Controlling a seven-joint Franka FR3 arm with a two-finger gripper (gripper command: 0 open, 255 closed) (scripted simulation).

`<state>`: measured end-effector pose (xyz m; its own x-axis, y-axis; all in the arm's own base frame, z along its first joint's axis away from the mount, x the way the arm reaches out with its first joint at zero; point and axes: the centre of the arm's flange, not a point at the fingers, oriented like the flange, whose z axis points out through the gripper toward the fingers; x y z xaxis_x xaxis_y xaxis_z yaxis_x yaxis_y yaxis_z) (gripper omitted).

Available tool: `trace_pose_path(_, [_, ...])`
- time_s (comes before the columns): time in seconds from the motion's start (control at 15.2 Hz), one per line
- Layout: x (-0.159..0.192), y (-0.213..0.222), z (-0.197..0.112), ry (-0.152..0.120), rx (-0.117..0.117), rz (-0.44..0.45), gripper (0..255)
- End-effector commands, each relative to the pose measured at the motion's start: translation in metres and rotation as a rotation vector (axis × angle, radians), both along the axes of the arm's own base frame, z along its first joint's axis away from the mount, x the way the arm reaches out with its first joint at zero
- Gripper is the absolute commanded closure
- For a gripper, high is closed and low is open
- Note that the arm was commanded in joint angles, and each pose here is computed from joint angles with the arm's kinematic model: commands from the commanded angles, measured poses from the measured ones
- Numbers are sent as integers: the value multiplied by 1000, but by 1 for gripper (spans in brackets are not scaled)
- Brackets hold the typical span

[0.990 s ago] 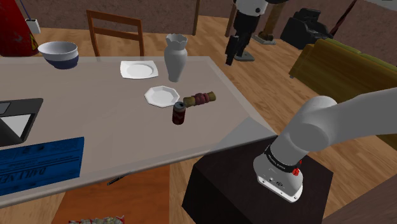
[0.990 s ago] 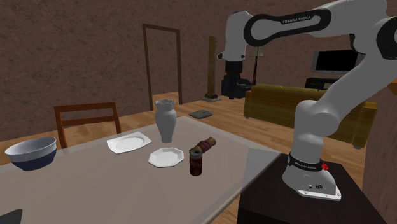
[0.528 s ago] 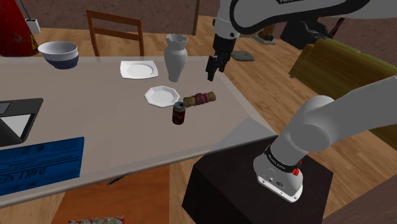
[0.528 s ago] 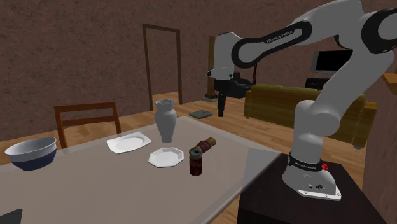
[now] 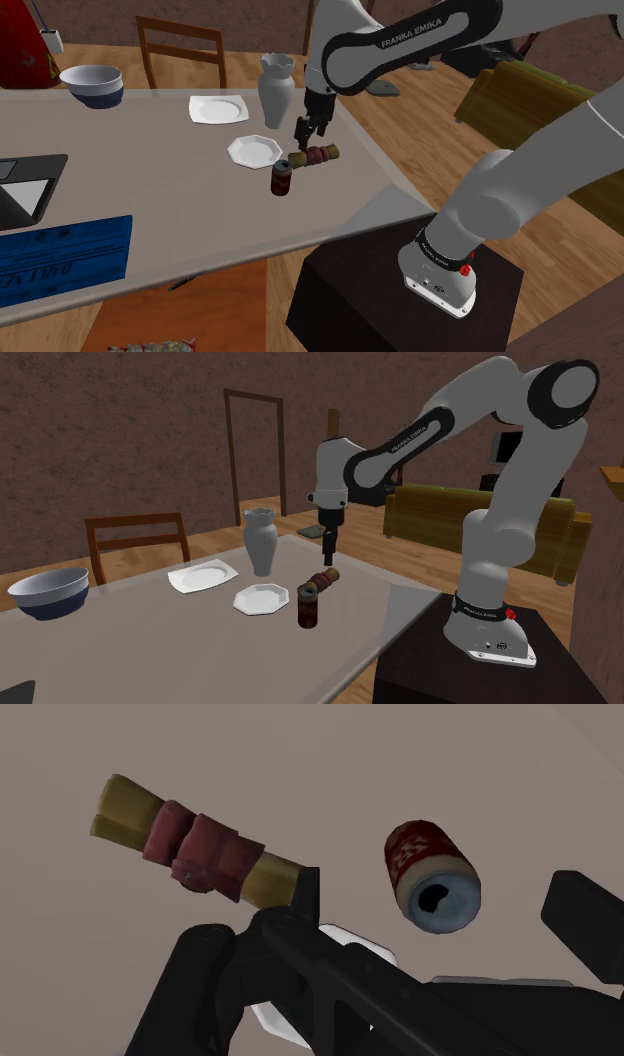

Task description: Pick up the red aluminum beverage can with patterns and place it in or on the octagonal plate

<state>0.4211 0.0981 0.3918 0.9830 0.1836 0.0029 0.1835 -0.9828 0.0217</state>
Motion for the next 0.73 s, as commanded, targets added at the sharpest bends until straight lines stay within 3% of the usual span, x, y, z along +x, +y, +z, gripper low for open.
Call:
trace_pose_path(0.0, [14,10,-22,0,7,4,0])
trace_pose_path(0.4, [46,43,-85,6,26,16,0])
trace_pose_path(0.66, [46,43,-102,6,26,16,0])
